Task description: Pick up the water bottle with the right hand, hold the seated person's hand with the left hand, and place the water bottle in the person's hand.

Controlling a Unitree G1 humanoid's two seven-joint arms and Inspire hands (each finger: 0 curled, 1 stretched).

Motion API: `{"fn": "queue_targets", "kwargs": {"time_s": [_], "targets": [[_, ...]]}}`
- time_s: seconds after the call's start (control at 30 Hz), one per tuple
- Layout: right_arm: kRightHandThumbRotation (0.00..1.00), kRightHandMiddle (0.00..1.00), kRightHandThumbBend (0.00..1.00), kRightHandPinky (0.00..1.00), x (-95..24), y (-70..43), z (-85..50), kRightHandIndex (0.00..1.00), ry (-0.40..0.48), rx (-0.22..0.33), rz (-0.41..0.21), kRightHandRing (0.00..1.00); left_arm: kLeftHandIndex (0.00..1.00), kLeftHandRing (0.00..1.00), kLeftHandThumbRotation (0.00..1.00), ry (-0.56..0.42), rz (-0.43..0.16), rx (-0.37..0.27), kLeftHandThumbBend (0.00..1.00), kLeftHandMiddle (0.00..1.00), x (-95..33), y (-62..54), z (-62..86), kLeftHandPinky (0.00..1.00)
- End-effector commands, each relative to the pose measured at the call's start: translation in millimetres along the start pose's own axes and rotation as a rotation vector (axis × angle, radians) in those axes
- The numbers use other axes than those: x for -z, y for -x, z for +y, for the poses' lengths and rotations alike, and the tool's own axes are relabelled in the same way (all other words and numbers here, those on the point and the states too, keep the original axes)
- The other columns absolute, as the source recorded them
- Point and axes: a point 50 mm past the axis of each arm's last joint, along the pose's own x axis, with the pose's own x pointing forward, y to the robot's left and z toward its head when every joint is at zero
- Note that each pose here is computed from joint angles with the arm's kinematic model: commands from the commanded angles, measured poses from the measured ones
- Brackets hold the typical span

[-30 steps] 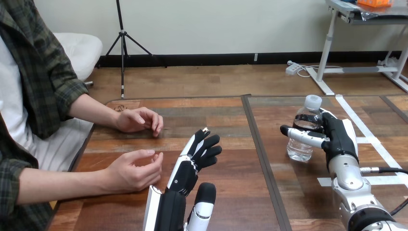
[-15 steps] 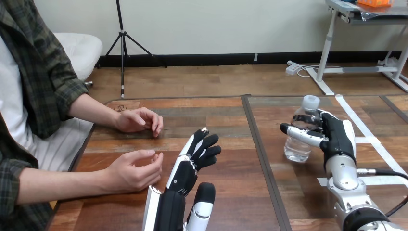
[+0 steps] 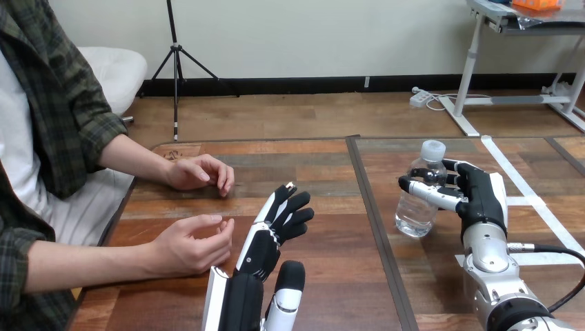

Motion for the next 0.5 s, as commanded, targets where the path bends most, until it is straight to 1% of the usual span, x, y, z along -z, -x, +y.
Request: {"fn": "queue_targets", "kwargs": {"time_s": [0.0, 0.47], "targets": [[0.00, 0.63, 0.72, 0.55, -41.2, -9.5, 7.4, 0.65, -0.051, 0.007, -0.111, 0.60, 0.90, 0.81, 0.96, 0.062, -0.037, -0.105, 0.49, 0.86, -8.7, -8.2, -10.1, 0.78], [0.00, 0.60, 0.72, 0.52, -39.4, -9.0, 6.7, 0.61, -0.057, 0.028, -0.105, 0.57, 0.90, 0.82, 0.95, 0.063, -0.029, -0.104, 0.50, 0.86, -9.1, -7.6, -10.4, 0.79]]}}
